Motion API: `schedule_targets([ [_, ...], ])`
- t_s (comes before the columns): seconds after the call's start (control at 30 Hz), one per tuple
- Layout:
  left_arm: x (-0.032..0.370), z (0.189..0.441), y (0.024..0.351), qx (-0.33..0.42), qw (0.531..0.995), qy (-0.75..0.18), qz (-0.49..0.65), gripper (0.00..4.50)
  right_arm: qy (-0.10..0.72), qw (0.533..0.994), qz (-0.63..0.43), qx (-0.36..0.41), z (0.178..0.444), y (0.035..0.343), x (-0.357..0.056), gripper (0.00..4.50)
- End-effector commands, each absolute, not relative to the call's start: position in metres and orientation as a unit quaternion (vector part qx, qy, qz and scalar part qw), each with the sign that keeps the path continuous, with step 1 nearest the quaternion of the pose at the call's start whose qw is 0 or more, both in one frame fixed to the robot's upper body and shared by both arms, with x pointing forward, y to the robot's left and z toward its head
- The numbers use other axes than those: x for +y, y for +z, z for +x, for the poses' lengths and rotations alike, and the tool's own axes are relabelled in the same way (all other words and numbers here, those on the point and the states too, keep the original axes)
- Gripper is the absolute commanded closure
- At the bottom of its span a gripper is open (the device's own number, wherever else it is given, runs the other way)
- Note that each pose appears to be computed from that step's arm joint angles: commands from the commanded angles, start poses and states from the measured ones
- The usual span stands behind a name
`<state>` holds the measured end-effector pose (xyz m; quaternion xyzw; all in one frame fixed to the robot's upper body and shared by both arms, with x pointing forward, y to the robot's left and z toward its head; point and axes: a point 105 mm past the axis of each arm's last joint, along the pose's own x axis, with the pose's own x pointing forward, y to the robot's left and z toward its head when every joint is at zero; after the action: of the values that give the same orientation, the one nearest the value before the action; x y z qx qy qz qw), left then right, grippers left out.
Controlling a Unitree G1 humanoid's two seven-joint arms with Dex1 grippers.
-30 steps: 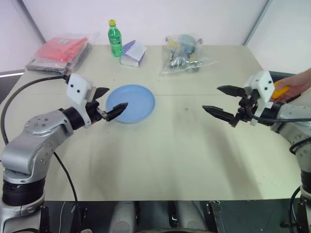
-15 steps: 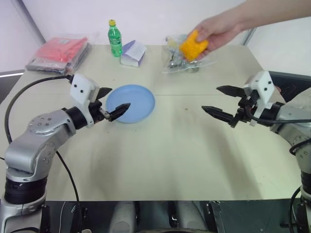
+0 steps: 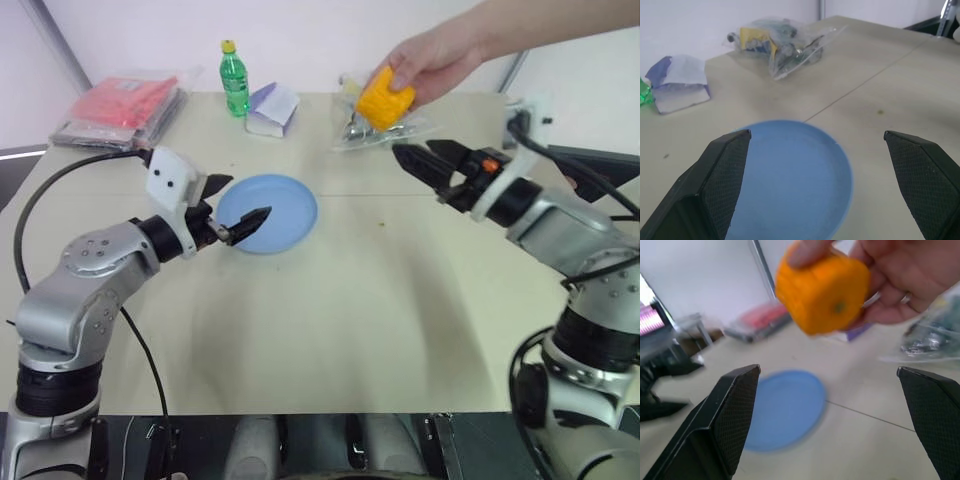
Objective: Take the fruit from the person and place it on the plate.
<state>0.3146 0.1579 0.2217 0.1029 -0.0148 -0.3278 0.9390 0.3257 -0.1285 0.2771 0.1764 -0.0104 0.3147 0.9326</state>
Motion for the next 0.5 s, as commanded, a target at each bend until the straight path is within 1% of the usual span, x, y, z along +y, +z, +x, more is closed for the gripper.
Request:
schedule_targets([
  [0.03,0.154,0.317,0.230,-0.034,0.936,-0.332,0.114,0.04,0.276,0.932,0.235,-0.016,0.328,0.294,-0.124,0.00],
  [0.1,0.151,0.319,0.232,-0.039,0.933,-0.338,0.115,0.04,0.273,0.923,0.273,-0.014,0.328,0.302,-0.114,0.00],
  [0.23,0.148,0.322,0.232,-0.042,0.931,-0.343,0.118,0.04,0.267,0.915,0.301,0.006,0.327,0.305,-0.103,0.00],
  [0.33,0.146,0.323,0.233,-0.044,0.929,-0.347,0.118,0.04,0.254,0.911,0.325,0.018,0.328,0.306,-0.102,0.00],
  [0.5,0.143,0.323,0.232,-0.047,0.927,-0.351,0.120,0.04,0.219,0.905,0.364,0.030,0.339,0.309,-0.107,0.00],
])
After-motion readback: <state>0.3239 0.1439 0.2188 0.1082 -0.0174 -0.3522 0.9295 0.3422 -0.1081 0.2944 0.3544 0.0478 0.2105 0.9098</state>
